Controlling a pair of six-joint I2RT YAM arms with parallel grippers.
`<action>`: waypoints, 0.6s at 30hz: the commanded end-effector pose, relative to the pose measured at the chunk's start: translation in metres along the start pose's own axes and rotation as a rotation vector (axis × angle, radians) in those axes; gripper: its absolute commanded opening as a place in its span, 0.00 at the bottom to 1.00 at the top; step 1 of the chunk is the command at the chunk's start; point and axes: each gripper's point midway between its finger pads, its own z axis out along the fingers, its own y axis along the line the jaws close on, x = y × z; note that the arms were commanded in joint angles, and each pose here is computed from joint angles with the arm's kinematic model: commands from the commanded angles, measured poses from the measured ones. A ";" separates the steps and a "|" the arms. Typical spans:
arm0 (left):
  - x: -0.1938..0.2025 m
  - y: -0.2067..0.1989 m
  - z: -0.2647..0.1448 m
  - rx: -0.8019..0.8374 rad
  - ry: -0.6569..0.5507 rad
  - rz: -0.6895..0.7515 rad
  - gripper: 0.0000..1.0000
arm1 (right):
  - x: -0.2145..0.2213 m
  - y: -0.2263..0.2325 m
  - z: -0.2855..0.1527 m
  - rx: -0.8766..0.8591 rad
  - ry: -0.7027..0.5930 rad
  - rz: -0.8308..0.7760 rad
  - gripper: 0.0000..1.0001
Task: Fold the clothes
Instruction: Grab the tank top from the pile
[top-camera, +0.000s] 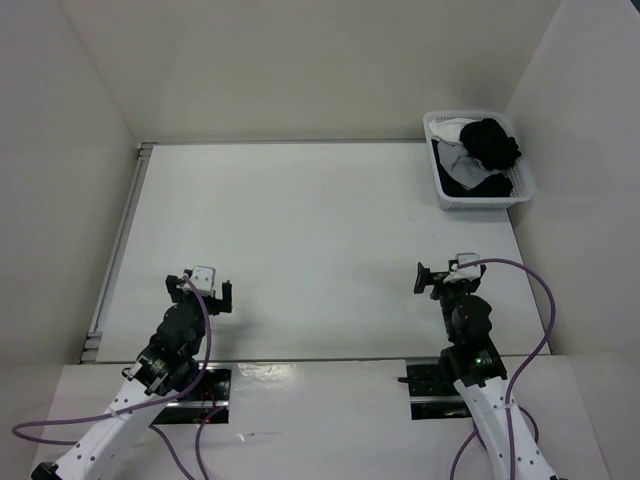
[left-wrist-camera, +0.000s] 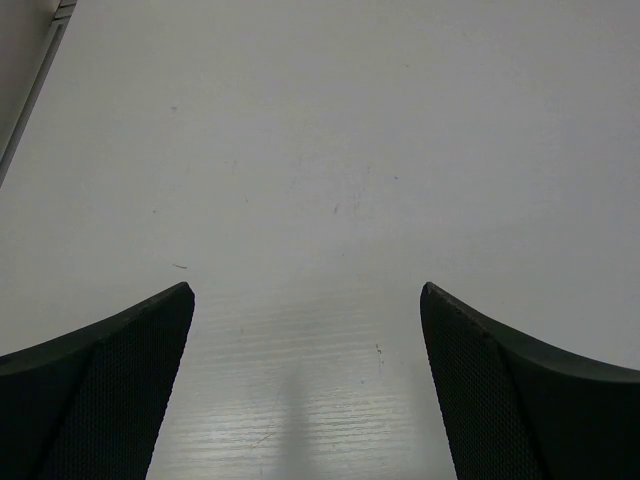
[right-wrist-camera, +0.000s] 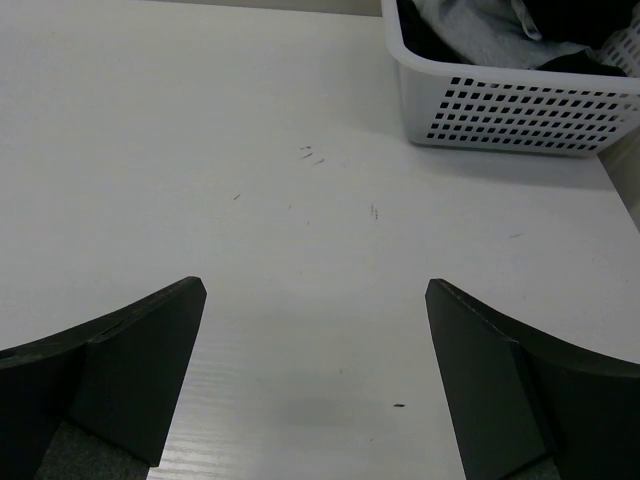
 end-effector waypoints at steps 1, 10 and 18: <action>-0.018 0.002 -0.001 -0.017 -0.112 -0.076 1.00 | -0.003 0.000 0.000 0.009 -0.058 0.030 1.00; -0.018 0.002 -0.001 -0.017 -0.112 -0.076 1.00 | -0.003 0.000 0.000 0.009 -0.058 0.030 1.00; -0.018 0.002 -0.001 -0.017 -0.112 -0.076 1.00 | -0.074 0.001 -0.012 -0.036 -0.224 -0.026 1.00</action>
